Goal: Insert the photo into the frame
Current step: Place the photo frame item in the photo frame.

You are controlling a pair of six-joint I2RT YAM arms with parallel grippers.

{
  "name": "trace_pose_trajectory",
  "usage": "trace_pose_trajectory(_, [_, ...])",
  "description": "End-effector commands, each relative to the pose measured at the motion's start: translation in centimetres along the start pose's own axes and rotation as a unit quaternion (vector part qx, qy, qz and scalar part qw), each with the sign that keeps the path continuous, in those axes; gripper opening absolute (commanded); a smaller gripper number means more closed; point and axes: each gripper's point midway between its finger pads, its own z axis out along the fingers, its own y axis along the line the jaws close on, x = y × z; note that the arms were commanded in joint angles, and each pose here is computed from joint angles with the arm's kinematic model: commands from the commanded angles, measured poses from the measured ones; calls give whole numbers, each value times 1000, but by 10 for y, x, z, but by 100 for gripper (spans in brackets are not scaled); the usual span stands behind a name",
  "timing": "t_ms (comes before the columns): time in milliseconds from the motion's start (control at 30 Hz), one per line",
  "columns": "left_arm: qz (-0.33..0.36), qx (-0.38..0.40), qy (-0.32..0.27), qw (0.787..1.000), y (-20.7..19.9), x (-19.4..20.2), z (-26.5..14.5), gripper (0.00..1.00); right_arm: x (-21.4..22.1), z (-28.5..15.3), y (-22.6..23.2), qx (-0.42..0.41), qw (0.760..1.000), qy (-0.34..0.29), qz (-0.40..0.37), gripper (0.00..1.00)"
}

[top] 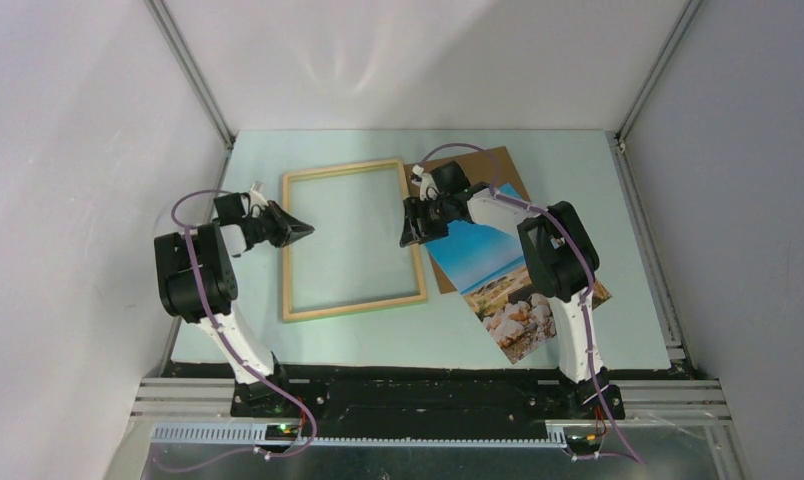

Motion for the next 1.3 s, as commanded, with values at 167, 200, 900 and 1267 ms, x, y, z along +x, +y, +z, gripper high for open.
trace_pose_trajectory(167, [38,-3,1,999,-5,-7,4,16,-27,-17,21,-2,999,-34,-38,65])
trace_pose_trajectory(200, [39,-4,0,999,-5,-7,4,16,-26,-17,21,-2,999,-33,-38,65])
trace_pose_trajectory(900, [45,-1,3,999,-10,-9,2,19,-47,-36,27,28,994,-63,-84,68])
trace_pose_trajectory(1267, [47,-5,6,999,-6,-9,4,19,-71,-51,38,57,986,-91,-125,69])
